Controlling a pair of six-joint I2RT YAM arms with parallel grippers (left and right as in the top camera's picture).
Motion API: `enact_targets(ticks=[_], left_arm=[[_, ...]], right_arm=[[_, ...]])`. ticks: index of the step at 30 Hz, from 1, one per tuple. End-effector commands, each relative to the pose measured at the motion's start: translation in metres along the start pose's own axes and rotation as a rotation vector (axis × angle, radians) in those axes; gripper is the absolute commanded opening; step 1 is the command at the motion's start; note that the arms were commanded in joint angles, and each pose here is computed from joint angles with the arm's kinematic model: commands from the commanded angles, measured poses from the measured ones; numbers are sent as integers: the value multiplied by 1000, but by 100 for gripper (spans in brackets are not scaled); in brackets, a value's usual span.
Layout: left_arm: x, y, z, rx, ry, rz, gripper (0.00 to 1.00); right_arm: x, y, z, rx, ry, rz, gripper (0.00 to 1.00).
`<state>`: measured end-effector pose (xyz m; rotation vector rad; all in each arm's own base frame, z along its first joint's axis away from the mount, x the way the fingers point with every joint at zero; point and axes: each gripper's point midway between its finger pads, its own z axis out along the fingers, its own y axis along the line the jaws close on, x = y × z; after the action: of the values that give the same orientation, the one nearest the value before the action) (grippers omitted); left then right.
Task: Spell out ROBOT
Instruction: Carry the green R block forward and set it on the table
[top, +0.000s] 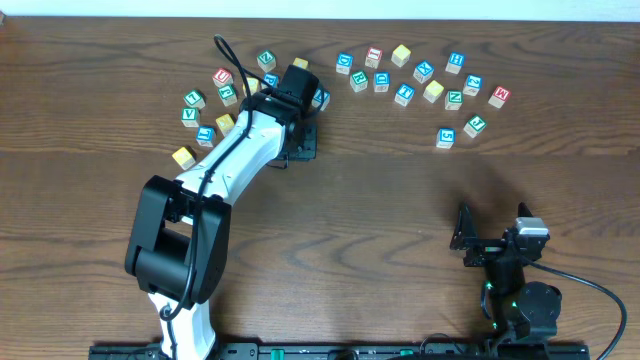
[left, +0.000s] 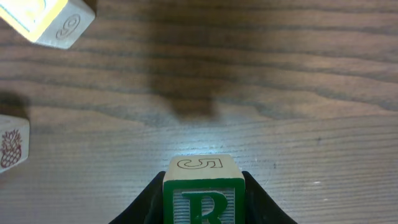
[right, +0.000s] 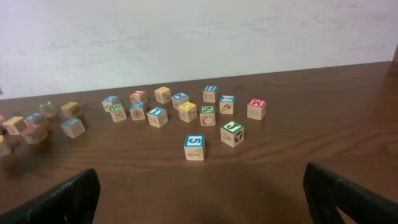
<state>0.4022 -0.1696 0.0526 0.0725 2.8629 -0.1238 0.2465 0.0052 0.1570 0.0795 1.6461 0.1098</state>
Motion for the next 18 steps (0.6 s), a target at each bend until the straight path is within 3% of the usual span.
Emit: enact_targets(ticks=[1,18], left_arm=[[4,-3,8,15,0,33,28],[8,-2,43,13,7,30,28]], right_arm=[[1,-3,0,12,3,-12,99],[1,-3,0,12,3,-12,99]])
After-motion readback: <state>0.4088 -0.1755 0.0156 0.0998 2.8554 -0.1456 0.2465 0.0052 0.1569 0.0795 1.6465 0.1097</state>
